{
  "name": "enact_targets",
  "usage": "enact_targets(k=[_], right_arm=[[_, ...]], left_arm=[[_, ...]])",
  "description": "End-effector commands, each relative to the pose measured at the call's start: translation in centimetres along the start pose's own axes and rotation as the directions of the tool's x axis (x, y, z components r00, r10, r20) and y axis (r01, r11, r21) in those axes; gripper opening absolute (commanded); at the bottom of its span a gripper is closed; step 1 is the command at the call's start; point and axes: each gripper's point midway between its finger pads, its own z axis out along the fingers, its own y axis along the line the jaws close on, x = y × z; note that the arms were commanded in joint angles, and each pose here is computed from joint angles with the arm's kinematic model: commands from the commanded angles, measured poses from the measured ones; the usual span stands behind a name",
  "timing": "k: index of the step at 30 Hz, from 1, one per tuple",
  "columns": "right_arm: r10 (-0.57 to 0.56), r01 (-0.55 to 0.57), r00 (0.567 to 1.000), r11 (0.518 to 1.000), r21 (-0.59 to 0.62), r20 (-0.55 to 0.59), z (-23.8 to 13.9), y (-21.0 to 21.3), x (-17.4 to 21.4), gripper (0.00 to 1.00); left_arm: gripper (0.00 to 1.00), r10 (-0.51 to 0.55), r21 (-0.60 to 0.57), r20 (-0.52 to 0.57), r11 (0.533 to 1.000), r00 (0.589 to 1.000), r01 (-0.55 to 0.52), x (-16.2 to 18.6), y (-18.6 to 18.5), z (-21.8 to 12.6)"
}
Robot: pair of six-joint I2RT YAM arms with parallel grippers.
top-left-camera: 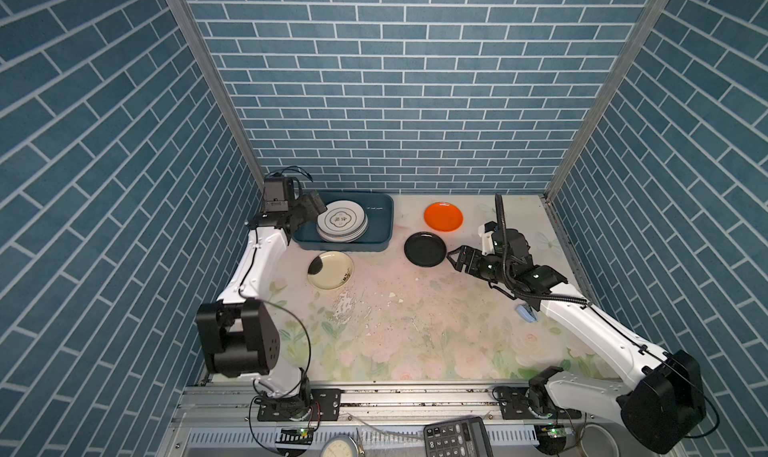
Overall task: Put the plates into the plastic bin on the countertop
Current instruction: 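Lower the white plate onto the stack in the bin and open the left gripper, then pull the left gripper back while the right gripper moves toward the orange plate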
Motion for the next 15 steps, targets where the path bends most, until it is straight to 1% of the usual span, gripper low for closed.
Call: enact_targets(k=[1,3,5,6,7,10,15], right_arm=[[-0.05,0.05,0.998,0.999,-0.004,0.032,1.2,0.2,-1.3,0.88],[-0.114,0.115,0.992,0.993,-0.006,0.045,2.3,0.1,-2.0,0.88],[-0.185,0.181,0.981,0.98,0.086,0.051,3.0,-1.3,-2.9,0.89],[-0.206,0.197,0.978,0.969,0.148,0.046,3.3,-2.3,-3.5,0.9],[-0.217,0.209,0.976,0.962,0.174,0.032,3.6,-2.7,-3.8,0.9],[-0.216,0.215,0.976,0.954,0.208,-0.017,4.5,-3.5,-3.8,0.9],[-0.158,0.161,0.987,0.973,0.164,-0.029,6.4,-3.5,-3.0,0.9]], left_arm=[[1.0,0.03,-0.053,-0.016,0.998,0.999,-0.031,2.1,1.7,-1.7],[1.0,0.015,-0.031,-0.006,0.999,1.0,-0.016,2.9,1.7,-3.2],[1.0,-0.01,0.033,0.0,0.999,1.0,0.01,4.0,1.1,-4.9],[1.0,-0.024,0.06,0.001,0.998,1.0,0.024,4.6,0.9,-5.5],[0.99,-0.042,0.089,0.001,0.995,0.999,0.042,5.3,0.7,-6.2],[0.99,-0.064,0.16,-0.012,0.985,0.998,0.065,7.3,0.3,-7.5],[1.0,-0.047,0.189,-0.056,0.98,0.997,0.057,9.9,0.6,-9.2]])
